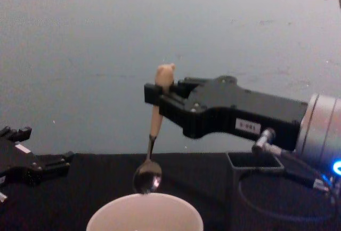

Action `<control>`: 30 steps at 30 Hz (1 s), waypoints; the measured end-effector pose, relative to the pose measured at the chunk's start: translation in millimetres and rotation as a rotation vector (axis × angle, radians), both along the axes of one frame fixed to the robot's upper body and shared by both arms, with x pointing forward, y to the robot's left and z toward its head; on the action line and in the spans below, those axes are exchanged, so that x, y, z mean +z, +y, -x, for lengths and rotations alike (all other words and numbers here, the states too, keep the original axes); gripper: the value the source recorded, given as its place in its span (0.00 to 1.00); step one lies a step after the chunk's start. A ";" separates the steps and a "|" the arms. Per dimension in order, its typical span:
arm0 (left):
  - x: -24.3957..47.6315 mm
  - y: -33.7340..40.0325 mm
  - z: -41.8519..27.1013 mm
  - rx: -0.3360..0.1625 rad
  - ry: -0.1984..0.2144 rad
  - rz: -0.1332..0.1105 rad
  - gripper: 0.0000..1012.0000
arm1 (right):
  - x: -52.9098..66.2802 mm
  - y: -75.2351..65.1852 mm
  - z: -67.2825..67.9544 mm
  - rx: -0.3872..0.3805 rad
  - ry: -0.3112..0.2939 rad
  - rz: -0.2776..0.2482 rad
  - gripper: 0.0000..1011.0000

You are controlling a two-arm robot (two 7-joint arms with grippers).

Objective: Pick up the stirring spoon with one hand, stir inside the cup, then place it back in its original position.

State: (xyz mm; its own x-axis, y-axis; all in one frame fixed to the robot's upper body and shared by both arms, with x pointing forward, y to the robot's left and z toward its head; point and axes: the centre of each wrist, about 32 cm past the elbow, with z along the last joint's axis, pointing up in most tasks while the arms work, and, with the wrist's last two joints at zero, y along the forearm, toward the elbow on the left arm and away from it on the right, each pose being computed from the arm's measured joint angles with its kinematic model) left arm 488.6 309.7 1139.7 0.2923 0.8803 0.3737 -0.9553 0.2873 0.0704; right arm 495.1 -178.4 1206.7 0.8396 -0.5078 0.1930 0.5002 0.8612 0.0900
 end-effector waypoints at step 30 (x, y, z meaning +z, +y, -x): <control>0.0 0.0 0.0 0.000 0.000 0.000 0.99 | -42.9 3.3 10.6 -0.007 0.119 0.051 0.17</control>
